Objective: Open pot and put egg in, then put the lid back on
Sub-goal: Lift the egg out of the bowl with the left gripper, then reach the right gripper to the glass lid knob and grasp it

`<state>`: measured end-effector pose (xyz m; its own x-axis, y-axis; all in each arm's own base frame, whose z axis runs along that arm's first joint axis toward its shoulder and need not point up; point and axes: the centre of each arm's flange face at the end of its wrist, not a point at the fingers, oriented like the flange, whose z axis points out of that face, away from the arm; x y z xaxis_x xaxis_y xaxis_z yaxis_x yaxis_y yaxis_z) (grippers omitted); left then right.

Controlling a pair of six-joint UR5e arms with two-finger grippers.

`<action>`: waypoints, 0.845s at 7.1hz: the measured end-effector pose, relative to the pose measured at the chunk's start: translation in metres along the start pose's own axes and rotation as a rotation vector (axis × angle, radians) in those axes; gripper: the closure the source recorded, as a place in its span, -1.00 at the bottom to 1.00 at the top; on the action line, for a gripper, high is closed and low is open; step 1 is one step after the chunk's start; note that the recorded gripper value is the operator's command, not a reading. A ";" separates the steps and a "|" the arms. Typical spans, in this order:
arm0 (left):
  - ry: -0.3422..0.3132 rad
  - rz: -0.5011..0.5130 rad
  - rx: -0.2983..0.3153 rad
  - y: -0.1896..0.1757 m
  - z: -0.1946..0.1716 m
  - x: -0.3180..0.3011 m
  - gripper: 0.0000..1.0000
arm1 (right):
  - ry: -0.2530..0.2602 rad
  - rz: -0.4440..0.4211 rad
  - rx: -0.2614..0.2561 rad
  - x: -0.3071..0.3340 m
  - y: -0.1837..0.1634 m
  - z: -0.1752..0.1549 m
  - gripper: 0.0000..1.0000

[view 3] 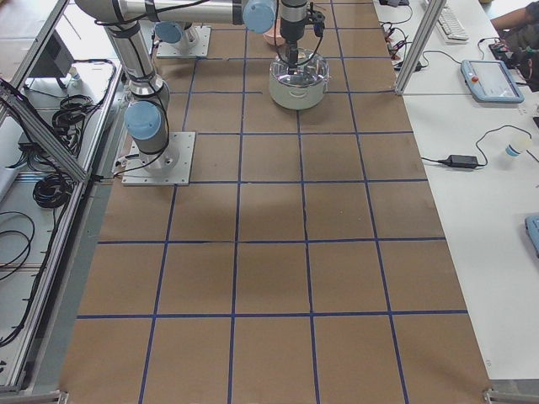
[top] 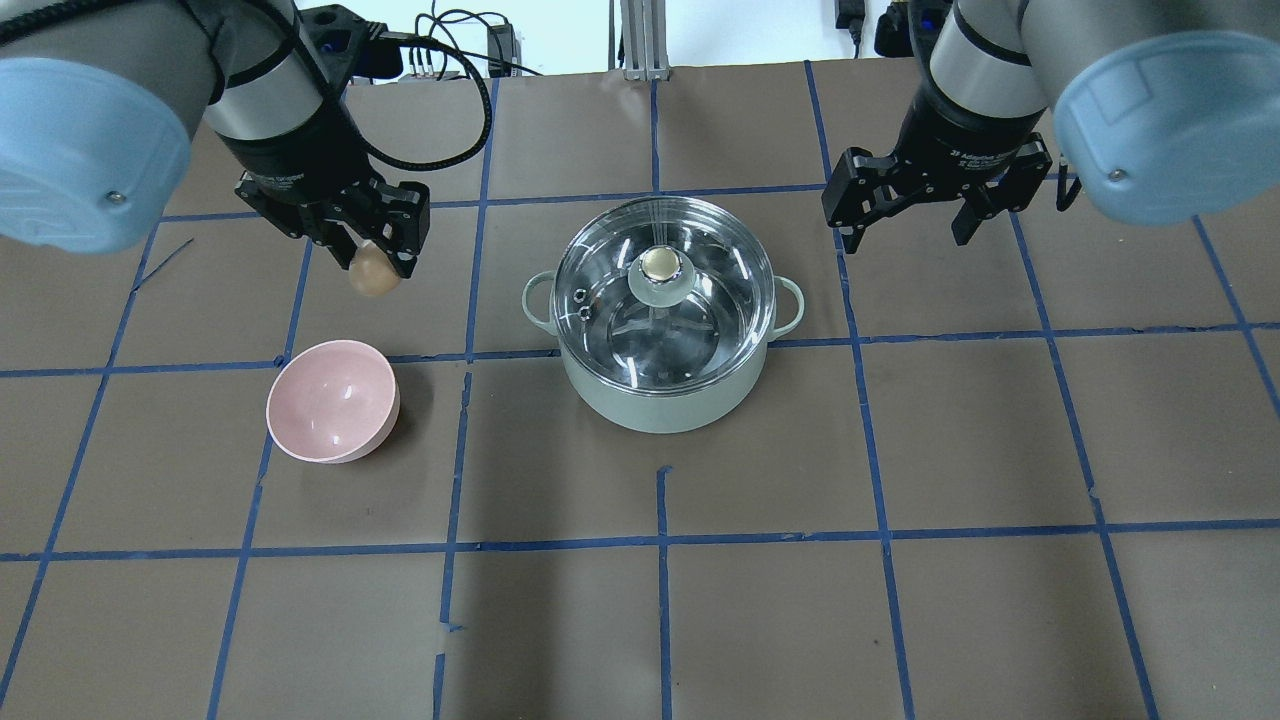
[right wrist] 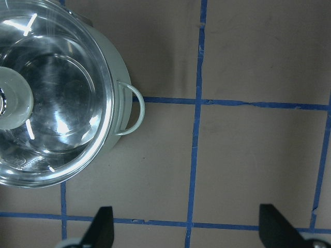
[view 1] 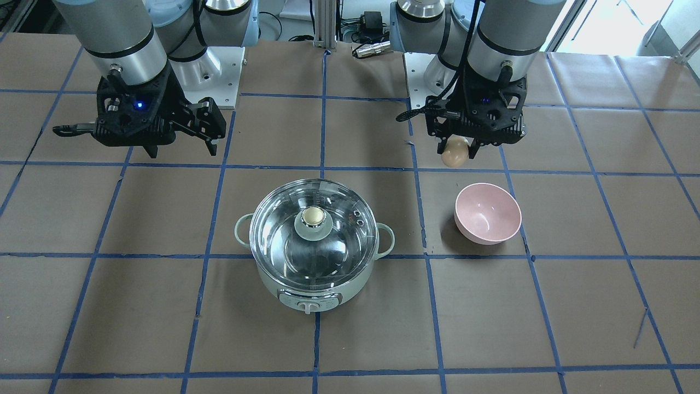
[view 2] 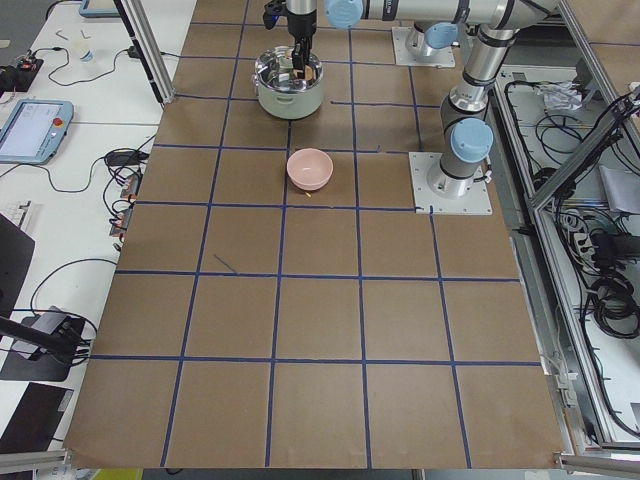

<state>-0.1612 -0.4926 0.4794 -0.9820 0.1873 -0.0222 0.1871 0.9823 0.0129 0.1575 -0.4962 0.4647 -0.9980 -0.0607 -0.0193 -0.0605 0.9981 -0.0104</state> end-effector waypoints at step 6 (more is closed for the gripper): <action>0.004 -0.008 0.008 0.003 -0.004 0.003 0.93 | -0.024 0.057 0.061 -0.056 -0.007 0.004 -1.00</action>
<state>-0.1641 -0.4891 0.4830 -0.9835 0.1798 -0.0184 0.1798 0.9837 0.0049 0.2144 -0.4995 0.4617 -0.9989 -0.0045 -0.0457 -0.0013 0.9976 -0.0690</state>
